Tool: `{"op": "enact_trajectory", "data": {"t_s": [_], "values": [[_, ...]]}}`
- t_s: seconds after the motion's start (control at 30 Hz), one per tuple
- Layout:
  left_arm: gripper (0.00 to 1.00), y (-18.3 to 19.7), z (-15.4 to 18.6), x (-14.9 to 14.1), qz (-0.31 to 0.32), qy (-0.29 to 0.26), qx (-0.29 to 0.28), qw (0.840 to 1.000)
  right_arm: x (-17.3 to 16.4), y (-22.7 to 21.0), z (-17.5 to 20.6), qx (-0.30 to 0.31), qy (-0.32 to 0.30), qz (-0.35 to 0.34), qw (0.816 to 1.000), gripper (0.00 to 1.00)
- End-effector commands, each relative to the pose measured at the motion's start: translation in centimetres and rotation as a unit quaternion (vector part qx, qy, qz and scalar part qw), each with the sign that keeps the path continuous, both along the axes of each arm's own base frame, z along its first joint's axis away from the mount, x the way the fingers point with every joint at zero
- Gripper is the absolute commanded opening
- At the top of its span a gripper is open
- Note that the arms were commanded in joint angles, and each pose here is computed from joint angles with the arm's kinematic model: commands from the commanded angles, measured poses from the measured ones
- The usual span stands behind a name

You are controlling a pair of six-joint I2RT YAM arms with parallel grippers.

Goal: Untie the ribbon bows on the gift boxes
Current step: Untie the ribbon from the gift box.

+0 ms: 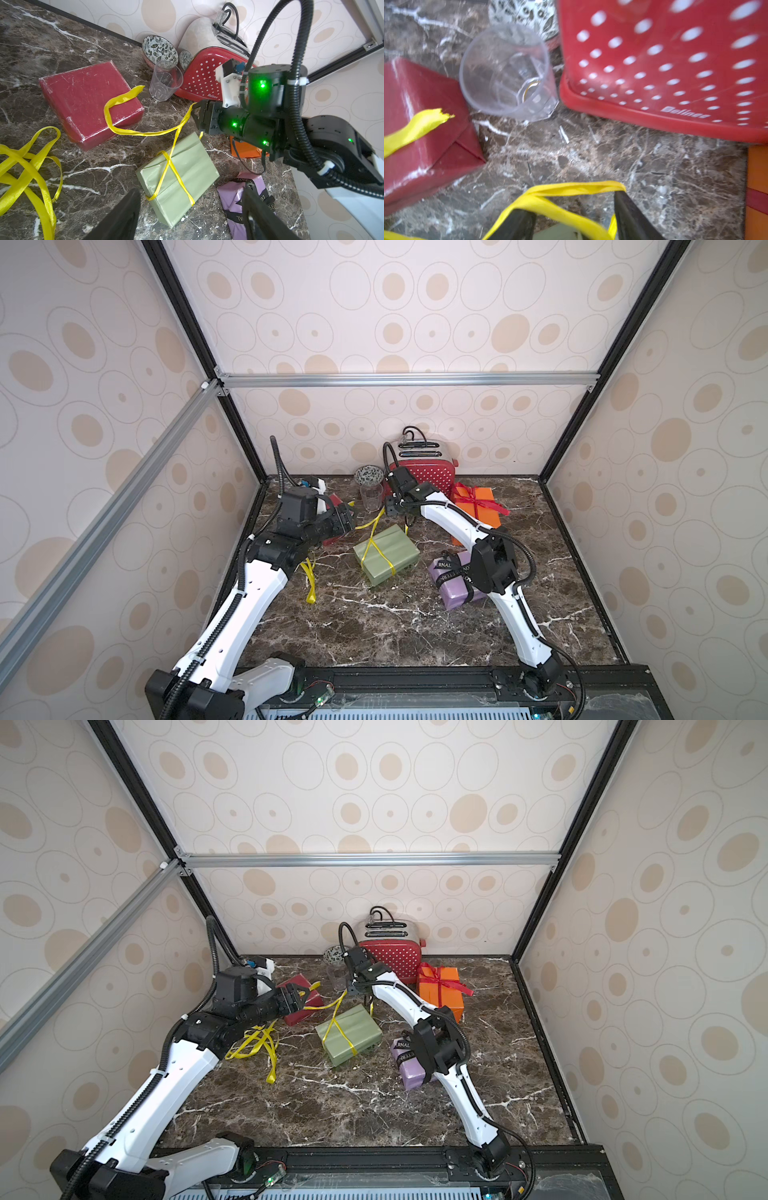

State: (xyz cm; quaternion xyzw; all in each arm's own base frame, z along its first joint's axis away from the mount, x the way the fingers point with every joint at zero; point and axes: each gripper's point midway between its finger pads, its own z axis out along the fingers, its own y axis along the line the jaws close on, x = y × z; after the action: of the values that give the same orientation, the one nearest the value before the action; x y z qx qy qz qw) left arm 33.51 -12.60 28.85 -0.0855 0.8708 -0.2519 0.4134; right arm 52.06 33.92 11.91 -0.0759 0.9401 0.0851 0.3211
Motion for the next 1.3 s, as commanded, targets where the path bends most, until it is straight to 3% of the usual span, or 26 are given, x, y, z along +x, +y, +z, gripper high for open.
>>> {"op": "enact_trajectory", "data": {"t_s": [0.0, 0.23, 0.43, 0.67, 0.8, 0.97, 1.1, 1.27], "values": [[0.77, 0.0, 0.8, -0.1, 0.002, -0.012, -0.013, 1.0, 0.5, -1.2, 1.6, 0.017, 0.0, -0.022, 1.0, 0.65], [0.77, 0.0, 0.7, 0.0, 0.003, -0.011, -0.011, 1.0, 1.3, -4.1, 1.7, 0.033, 0.019, -0.072, 0.997, 0.72], [0.78, -0.5, -0.6, 0.4, -0.004, 0.006, -0.001, 1.0, -0.2, -5.9, 3.3, 0.041, 0.023, -0.08, 0.996, 0.76], [0.8, -3.1, -3.0, 0.1, -0.055, 0.04, 0.058, 0.996, -7.8, -6.5, 7.6, 0.128, -0.002, 0.001, 0.992, 0.74], [0.8, -5.7, -4.6, -1.0, -0.101, 0.055, 0.118, 0.986, -14.1, -6.7, 5.8, 0.178, -0.003, 0.051, 0.983, 0.73], [0.75, -6.5, -9.4, -1.3, -0.11, 0.117, 0.213, 0.964, -20.6, -5.2, 2.3, 0.195, -0.005, 0.124, 0.973, 0.68], [0.68, -7.2, -12.4, -0.5, -0.094, 0.154, 0.266, 0.947, -22.1, -5.1, 0.0, 0.187, -0.019, 0.137, 0.973, 0.61], [0.61, -7.4, -16.0, 1.3, -0.041, 0.19, 0.295, 0.936, -21.7, -5.9, 0.4, 0.177, -0.035, 0.118, 0.976, 0.58]]}}
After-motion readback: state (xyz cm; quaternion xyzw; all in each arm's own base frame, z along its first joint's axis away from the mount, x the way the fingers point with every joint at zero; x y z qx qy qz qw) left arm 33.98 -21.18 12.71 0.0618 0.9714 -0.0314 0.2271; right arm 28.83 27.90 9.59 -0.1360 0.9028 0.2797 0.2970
